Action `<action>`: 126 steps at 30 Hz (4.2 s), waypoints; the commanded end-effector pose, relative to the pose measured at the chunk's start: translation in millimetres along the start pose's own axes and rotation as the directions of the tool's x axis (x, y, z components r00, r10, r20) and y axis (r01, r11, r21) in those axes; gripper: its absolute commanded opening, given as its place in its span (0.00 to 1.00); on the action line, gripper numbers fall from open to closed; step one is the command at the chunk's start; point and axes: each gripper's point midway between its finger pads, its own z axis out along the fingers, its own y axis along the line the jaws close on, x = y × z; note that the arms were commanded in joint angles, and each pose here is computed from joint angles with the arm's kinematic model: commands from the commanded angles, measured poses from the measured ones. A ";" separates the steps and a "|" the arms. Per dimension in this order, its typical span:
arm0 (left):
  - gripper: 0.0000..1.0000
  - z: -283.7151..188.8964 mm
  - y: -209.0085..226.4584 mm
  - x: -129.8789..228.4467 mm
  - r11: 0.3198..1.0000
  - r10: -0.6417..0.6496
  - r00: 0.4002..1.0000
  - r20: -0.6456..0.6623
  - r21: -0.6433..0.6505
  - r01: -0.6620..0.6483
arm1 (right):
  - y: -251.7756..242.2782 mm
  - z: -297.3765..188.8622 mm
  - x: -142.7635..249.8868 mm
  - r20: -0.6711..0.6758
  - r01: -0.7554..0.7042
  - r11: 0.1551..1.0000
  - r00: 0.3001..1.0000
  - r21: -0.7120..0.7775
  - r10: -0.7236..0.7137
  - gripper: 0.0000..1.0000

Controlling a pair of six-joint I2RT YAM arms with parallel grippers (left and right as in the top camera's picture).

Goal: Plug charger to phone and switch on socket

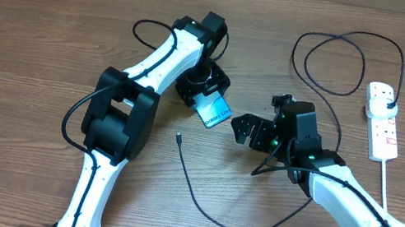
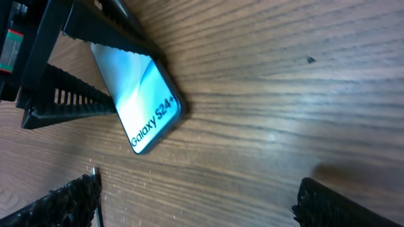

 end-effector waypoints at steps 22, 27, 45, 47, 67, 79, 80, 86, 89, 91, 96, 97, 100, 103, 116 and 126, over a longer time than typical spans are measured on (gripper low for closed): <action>0.04 -35.8 -60.1 33.0 0.961 0.129 0.977 -0.170 0.265 -0.081 | 30.5 39.6 -20.2 0.099 0.048 0.993 0.994 -0.112 -0.037 0.94; 0.04 -39.5 -64.7 39.4 0.952 0.150 0.968 -0.200 0.294 -0.087 | 27.2 50.5 -27.9 0.135 -0.013 0.993 0.990 -0.117 0.029 0.88; 0.04 -44.1 -69.9 51.4 0.938 0.184 0.949 -0.255 0.336 -0.091 | 28.3 42.6 -65.2 0.299 -0.071 0.991 0.949 -0.117 0.103 0.53; 0.04 -44.3 -70.1 51.9 0.937 0.185 0.948 -0.258 0.337 -0.091 | 28.5 42.5 -65.4 0.300 -0.071 0.991 0.948 -0.118 0.103 0.45; 1.00 -104.7 -92.3 33.8 0.817 0.373 0.926 -0.052 0.491 -0.301 | 50.1 -17.0 -105.5 0.404 -0.054 0.982 0.906 -0.179 0.124 0.04; 1.00 -213.6 -45.7 40.6 0.661 0.605 0.703 0.375 0.257 -0.705 | 41.1 -122.9 -134.4 0.512 -0.050 0.975 0.845 -0.217 0.157 0.04; 1.00 -212.8 -43.1 44.0 0.650 0.617 0.695 0.370 0.259 -0.715 | 42.8 -128.6 -133.7 0.514 -0.047 0.974 0.843 -0.222 0.158 0.04; 0.98 -206.4 -19.3 68.0 0.579 0.681 0.641 0.354 0.275 -0.767 | 41.6 -144.3 -115.6 0.458 -0.100 0.965 0.865 -0.243 0.205 0.04; 0.99 -205.1 2.4 76.5 0.567 0.678 0.628 0.383 0.271 -0.778 | 50.9 -142.1 -106.7 0.403 -0.086 0.953 0.892 -0.290 0.204 0.04; 0.99 -205.7 15.9 80.4 0.559 0.664 0.621 0.416 0.275 -0.783 | 55.7 -141.7 -103.6 0.376 -0.095 0.943 0.900 -0.320 0.218 0.04; 1.00 -206.4 47.9 91.6 0.525 0.585 0.635 0.504 0.361 -0.771 | 61.0 -141.5 -100.1 0.328 -0.154 0.917 0.901 -0.368 0.283 0.04; 1.00 -206.3 51.4 94.2 0.507 0.568 0.639 0.519 0.391 -0.768 | 62.0 -141.4 -99.5 0.322 -0.161 0.914 0.901 -0.374 0.290 0.04; 0.99 -200.1 61.7 93.6 0.488 0.473 0.687 0.552 0.485 -0.725 | 62.7 -141.1 -99.7 0.297 -0.213 0.893 0.891 -0.396 0.344 0.04; 1.00 -189.4 59.7 95.7 0.431 0.404 0.728 0.553 0.587 -0.685 | 65.3 -138.7 -102.0 0.271 -0.253 0.869 0.881 -0.425 0.389 0.04; 1.00 -181.2 31.3 76.2 0.234 0.172 0.856 0.487 0.824 -0.516 | 133.9 -97.0 -98.4 0.105 -0.235 0.741 0.919 -0.629 0.380 0.04; 1.00 -186.9 13.1 59.3 0.126 0.093 0.906 0.414 0.897 -0.423 | 171.2 -71.1 -89.2 0.050 -0.232 0.663 0.925 -0.712 0.377 0.04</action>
